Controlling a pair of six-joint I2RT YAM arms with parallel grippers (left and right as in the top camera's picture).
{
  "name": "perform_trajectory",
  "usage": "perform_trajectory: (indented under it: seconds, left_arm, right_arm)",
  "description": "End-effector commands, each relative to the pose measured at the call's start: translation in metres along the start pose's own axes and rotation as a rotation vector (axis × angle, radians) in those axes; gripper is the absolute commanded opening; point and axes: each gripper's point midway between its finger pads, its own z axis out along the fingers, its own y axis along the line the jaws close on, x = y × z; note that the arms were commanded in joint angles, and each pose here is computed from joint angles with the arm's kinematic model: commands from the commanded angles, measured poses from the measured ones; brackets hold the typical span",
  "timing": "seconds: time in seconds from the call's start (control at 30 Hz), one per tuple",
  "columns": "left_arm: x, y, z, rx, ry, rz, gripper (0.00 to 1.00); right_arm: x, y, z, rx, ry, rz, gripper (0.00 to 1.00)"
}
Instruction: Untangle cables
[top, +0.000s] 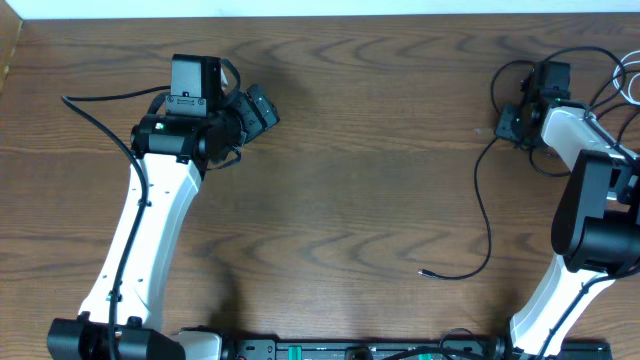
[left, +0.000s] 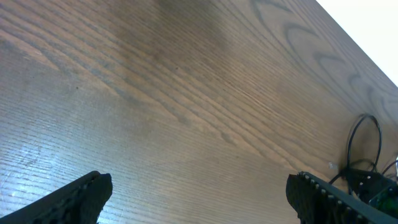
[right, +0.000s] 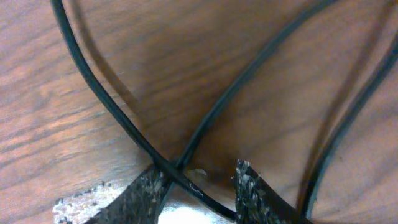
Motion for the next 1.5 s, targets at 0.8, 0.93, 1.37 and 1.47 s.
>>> perform_trajectory:
  seconds: [0.8, 0.93, 1.37, 1.47]
  left_arm:
    - [-0.002, 0.002, 0.002, -0.009, -0.002, -0.004, 0.95]
    - [-0.002, 0.002, 0.002, -0.009, -0.002, -0.004, 0.95]
    - [-0.002, 0.002, 0.002, -0.009, -0.002, -0.004, 0.95]
    - [-0.002, 0.002, 0.002, -0.009, -0.002, -0.004, 0.95]
  right_arm:
    - [-0.011, -0.037, -0.008, 0.12, 0.043, 0.186, 0.01]
    - [-0.071, -0.068, -0.065, 0.079, -0.042, 0.241, 0.01]
    - [-0.147, -0.207, -0.219, 0.154, -0.274, 0.431, 0.01]
    - [-0.137, -0.214, -0.21, 0.161, -0.236, 0.447, 0.3]
